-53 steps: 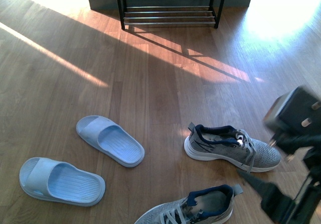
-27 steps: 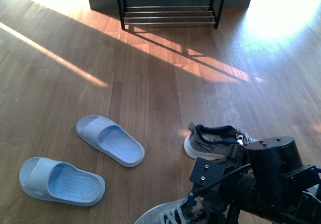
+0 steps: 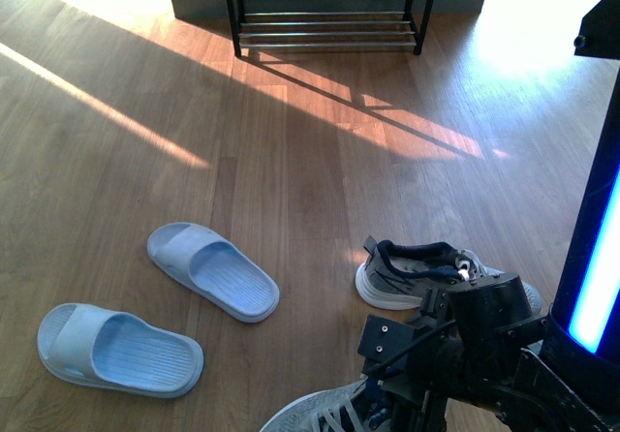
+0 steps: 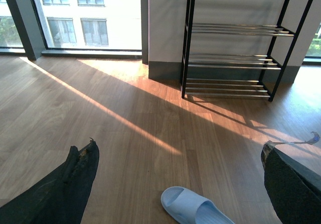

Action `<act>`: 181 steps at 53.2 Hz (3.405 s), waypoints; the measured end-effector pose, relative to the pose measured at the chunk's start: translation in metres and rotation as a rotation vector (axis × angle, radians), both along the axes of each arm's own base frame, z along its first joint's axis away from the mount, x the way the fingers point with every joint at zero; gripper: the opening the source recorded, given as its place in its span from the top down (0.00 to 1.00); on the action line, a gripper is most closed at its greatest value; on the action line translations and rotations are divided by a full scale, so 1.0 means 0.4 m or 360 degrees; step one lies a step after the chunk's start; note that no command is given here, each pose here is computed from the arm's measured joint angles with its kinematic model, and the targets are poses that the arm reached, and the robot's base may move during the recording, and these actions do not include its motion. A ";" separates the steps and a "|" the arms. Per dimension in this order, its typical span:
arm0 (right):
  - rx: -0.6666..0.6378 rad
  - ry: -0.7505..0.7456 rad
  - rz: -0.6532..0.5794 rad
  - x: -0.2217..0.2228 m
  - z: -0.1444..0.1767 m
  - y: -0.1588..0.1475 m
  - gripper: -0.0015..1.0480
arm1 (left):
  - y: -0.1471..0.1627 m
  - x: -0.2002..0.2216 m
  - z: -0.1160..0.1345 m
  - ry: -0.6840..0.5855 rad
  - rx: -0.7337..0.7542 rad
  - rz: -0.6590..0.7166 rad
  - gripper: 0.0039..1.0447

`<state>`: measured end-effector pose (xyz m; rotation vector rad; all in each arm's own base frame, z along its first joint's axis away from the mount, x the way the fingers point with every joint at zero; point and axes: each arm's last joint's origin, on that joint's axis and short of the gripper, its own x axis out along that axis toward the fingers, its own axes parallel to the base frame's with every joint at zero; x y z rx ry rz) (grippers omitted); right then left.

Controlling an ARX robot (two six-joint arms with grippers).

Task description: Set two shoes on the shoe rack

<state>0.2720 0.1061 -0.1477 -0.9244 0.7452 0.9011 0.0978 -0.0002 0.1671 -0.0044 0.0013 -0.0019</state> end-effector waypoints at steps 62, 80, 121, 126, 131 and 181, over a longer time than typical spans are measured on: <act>0.0457 0.0057 -0.0644 -0.036 0.258 -0.107 0.95 | 0.000 0.000 0.000 0.0000 0.0000 0.0000 0.09; 0.1082 -0.0664 -0.1598 -0.045 0.653 -0.314 0.95 | 0.000 0.000 0.000 0.0000 0.0000 0.0000 0.09; 0.1481 -0.1034 -0.1811 -0.162 0.849 -0.406 0.96 | 0.000 0.000 0.000 0.0000 0.0000 0.0001 0.09; 0.1484 -0.1031 -0.1806 -0.162 0.849 -0.405 0.96 | 0.000 0.000 0.000 0.0000 0.0000 0.0004 0.09; 0.1486 -0.1028 -0.1801 -0.162 0.849 -0.405 0.96 | 0.000 0.000 0.000 0.0000 0.0000 0.0004 0.09; 0.1486 -0.1037 -0.1824 -0.162 0.848 -0.408 0.96 | -0.084 0.343 -0.076 0.0834 0.0724 -0.0127 0.09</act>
